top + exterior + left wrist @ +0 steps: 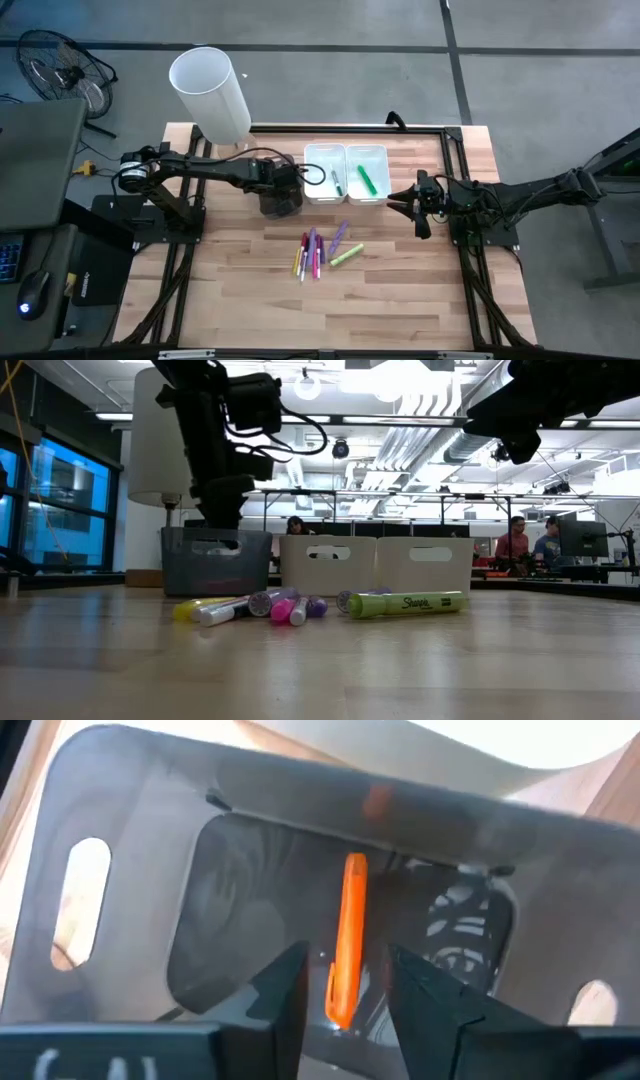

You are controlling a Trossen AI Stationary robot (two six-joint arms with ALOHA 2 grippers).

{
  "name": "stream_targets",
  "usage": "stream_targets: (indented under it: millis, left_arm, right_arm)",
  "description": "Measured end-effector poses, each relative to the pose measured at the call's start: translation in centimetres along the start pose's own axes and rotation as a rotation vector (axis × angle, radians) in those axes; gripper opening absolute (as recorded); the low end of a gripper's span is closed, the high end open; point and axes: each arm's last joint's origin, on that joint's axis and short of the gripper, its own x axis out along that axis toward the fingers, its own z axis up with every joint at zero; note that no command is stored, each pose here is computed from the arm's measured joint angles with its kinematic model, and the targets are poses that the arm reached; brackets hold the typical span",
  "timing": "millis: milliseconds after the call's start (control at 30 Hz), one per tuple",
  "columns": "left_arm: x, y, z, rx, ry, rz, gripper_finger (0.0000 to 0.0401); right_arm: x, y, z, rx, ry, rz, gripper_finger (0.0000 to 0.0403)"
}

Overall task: Pick & Place Markers
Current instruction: Put the yellow pen into the black bin

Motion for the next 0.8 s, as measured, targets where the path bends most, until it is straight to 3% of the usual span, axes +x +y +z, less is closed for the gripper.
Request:
stream_targets:
  millis: [167, 300, 633, 800]
  left_arm:
    - [0.0, -0.1, -0.3, 0.031, 0.03, -0.013, 0.014]
    - [-1.7, -0.7, -0.8, 0.077, 0.019, -0.088, 0.014]
    - [-5.1, -3.6, -2.2, 0.47, -0.07, -0.271, 0.014]
    - [-6.0, -5.6, -3.3, 0.606, -0.071, -0.392, 0.014]
  right_arm:
    - [0.0, 0.0, 0.0, 0.0, 0.0, 0.0, 0.0103]
    - [0.0, 0.0, 0.0, 0.0, 0.0, 0.0, 0.0103]
    - [0.0, 0.0, 0.0, 0.0, 0.0, 0.0, 0.0103]
    - [0.0, 0.0, 0.0, 0.0, 0.0, 0.0, 0.0103]
